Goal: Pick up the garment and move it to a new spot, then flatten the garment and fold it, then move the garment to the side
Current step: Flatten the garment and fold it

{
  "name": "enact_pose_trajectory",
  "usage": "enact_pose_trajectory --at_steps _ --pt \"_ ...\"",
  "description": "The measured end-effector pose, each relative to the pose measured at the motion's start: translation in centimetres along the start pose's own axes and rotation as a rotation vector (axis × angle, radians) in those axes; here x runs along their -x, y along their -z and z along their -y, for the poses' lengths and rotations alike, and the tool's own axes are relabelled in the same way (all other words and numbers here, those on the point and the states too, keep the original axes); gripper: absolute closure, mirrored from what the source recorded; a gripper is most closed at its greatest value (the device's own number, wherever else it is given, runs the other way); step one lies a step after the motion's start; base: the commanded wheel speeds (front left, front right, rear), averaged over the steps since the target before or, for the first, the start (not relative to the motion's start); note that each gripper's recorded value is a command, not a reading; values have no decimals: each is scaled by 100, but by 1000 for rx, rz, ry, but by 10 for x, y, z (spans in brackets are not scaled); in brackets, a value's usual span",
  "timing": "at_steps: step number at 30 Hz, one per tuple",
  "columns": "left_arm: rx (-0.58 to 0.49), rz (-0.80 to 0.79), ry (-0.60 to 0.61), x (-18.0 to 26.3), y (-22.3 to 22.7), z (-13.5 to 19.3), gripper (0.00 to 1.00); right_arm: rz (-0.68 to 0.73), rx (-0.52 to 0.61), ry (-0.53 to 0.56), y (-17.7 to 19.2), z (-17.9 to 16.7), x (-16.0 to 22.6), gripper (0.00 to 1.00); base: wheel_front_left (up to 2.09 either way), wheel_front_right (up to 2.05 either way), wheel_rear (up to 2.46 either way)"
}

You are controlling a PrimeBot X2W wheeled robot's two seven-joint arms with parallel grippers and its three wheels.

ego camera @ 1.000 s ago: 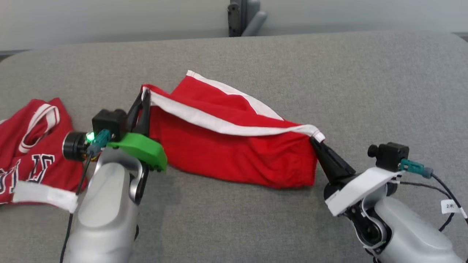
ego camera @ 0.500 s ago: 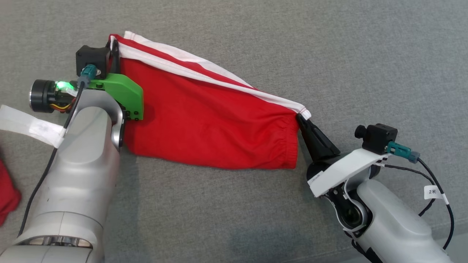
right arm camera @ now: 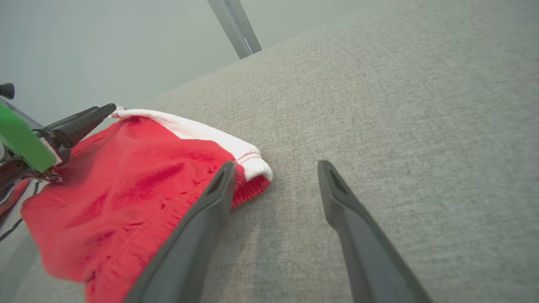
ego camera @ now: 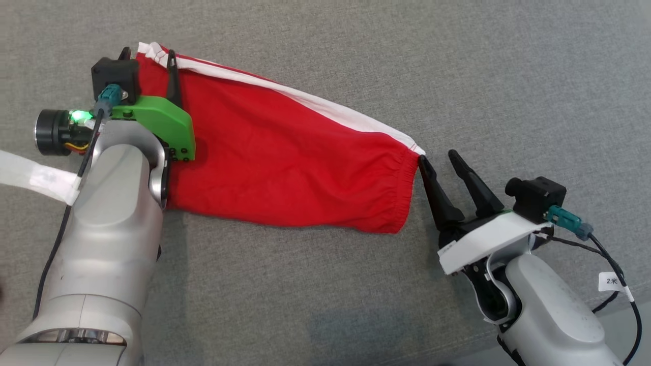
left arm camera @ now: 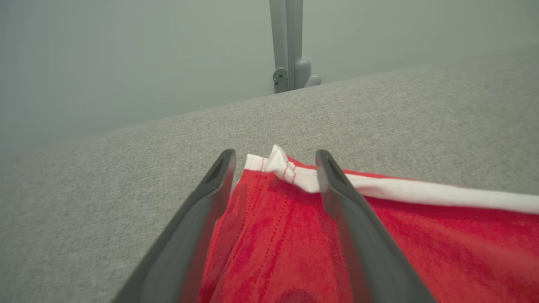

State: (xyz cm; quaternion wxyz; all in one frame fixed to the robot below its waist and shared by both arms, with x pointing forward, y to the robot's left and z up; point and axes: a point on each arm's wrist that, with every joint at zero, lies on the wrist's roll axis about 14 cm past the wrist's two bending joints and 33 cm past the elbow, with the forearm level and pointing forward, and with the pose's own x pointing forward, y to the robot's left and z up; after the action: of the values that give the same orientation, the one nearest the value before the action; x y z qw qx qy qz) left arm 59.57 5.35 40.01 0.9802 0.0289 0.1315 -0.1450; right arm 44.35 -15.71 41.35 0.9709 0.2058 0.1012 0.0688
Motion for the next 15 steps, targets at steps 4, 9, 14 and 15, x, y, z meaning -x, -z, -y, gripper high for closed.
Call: enact_pose_trajectory --at_steps 4,9,14,15 --pt "40 6 -43 13 -1 -15 0 30 45 26 -8 6 7 0 0 0 0" --pt "114 -79 -72 42 26 -26 0 45 56 59 -9 8 22 0 0 0 0" --pt "149 -158 -99 62 48 -32 0 60 55 56 -13 3 27 0 0 0 0" --pt "157 -163 -102 64 50 -32 0 64 56 57 -14 3 27 0 0 0 0"
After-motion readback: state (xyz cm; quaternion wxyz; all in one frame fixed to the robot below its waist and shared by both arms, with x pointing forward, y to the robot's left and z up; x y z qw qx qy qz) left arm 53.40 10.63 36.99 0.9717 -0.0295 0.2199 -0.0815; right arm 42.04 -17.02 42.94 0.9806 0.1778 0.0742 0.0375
